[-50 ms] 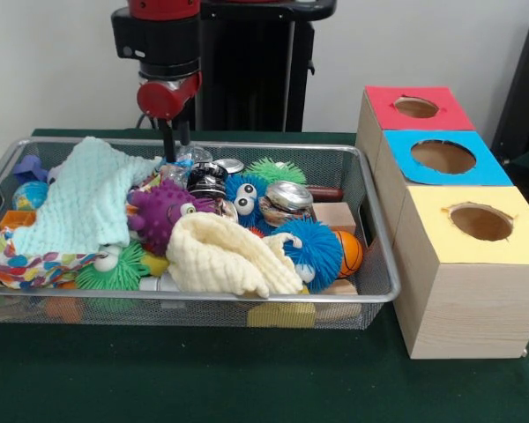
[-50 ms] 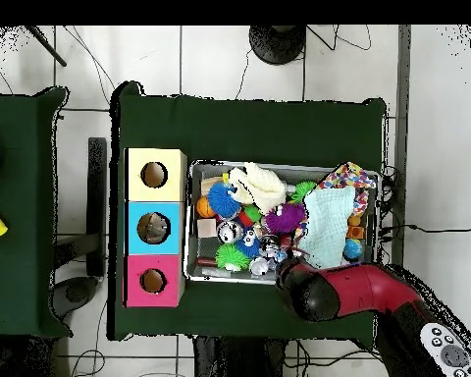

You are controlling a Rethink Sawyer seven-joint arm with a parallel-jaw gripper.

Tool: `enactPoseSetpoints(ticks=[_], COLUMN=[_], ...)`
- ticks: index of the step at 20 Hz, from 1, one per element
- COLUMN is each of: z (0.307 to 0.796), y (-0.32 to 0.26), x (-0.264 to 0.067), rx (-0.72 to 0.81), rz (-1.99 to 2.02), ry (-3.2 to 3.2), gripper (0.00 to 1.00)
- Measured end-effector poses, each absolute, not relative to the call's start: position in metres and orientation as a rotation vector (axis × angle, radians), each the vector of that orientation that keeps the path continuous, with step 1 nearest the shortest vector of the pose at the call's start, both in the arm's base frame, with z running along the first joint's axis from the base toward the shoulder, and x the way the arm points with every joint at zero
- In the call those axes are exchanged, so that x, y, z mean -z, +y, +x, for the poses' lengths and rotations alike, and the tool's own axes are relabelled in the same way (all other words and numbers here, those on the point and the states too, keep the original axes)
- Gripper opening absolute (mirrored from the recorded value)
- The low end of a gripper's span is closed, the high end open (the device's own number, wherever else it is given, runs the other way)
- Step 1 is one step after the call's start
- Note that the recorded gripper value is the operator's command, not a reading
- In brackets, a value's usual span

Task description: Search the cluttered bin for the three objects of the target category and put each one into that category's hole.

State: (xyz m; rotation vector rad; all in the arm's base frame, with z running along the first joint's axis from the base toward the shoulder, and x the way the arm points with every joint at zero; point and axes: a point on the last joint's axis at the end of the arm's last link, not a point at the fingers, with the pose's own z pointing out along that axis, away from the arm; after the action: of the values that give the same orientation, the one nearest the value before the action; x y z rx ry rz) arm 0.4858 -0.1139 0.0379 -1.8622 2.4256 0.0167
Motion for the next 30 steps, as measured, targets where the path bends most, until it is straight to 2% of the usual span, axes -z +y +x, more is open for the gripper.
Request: enactPoseSetpoints(ticks=[7,15,21,30], z=[0.495,0.508,0.514,0.505], y=[-0.085,-0.048,-0.041,-0.037], x=[-0.046,-0.07,-0.082,-0.077], rx=[-0.06,-0.07,-0.091,-0.08], rz=[-1.889,-1.96,-2.036,-2.348], ry=[2.328,2.175,2.098,1.84], gripper=[1.0,1.0,1.0,1.0])
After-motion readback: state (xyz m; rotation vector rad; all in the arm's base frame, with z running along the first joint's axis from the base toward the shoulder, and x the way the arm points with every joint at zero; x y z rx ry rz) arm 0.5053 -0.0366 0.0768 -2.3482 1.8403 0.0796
